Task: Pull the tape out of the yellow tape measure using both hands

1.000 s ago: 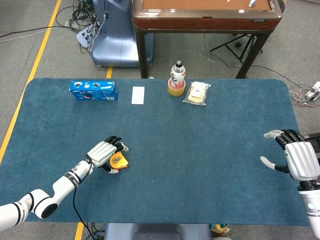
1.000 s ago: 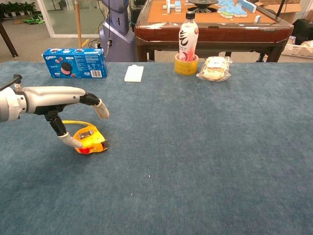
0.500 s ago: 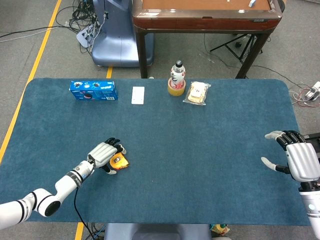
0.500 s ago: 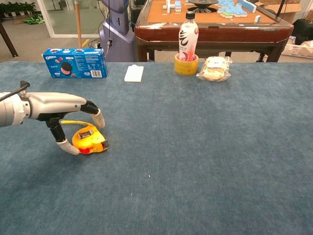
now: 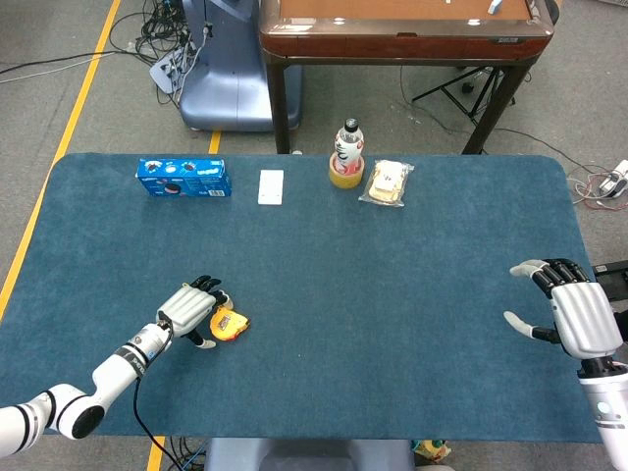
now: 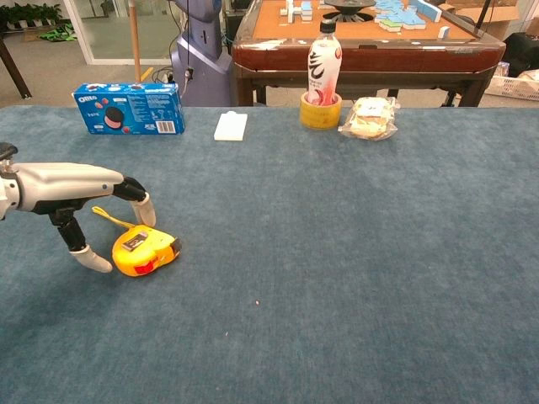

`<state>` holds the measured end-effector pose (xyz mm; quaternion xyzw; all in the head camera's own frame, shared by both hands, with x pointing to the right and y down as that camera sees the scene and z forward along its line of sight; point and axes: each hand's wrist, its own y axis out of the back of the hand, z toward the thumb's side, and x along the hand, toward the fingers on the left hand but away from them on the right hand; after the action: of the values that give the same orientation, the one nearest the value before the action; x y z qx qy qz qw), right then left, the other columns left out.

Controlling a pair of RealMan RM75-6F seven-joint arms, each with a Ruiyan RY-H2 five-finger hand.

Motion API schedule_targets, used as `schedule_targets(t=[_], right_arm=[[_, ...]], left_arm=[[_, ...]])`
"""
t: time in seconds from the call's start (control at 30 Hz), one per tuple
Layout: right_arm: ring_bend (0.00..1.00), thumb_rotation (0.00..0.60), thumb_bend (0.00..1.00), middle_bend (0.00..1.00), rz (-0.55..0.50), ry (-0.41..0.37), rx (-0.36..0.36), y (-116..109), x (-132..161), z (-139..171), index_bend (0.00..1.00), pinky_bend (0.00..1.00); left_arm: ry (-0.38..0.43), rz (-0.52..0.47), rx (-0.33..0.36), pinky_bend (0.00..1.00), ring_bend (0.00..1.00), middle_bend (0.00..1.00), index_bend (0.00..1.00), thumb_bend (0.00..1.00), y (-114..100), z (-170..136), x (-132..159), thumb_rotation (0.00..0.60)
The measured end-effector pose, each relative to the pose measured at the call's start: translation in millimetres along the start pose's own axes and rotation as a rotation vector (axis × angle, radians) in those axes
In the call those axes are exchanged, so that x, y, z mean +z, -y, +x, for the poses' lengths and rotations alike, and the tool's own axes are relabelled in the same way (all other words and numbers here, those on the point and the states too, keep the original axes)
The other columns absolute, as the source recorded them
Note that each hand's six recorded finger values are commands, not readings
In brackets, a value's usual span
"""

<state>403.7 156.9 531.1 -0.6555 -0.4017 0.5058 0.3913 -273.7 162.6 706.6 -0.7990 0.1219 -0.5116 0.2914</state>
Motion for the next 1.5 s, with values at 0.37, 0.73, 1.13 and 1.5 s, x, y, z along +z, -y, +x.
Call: schedule_targets(t=[0.37, 0.73, 1.13, 1.5], right_arm=[[0.27, 0.6, 0.24, 0.33, 0.003, 0.008, -0.005, -4, -1, 4, 0.34, 0.22], [0.27, 0.6, 0.24, 0.33, 0.004, 0.011, -0.006, -4, -3, 6, 0.34, 0.22], [0.27, 0.6, 0.24, 0.33, 0.01, 0.018, -0.003, -4, -4, 6, 0.34, 0.22], [0.27, 0.6, 0.24, 0.33, 0.015, 0.024, 0.002, -3, -3, 6, 0.34, 0.22]], left_arm=[[0.021, 0.036, 0.069, 0.0, 0.07, 0.29, 0.27, 0.11, 8, 4, 8, 0.6], [0.01, 0.082, 0.069, 0.0, 0.08, 0.29, 0.28, 0.11, 17, 5, 3, 0.6], [0.031, 0.085, 0.087, 0.0, 0.11, 0.29, 0.3, 0.11, 18, 10, 7, 0.6], [0.035, 0.096, 0.089, 0.0, 0.19, 0.4, 0.4, 0.11, 21, 14, 4, 0.6]])
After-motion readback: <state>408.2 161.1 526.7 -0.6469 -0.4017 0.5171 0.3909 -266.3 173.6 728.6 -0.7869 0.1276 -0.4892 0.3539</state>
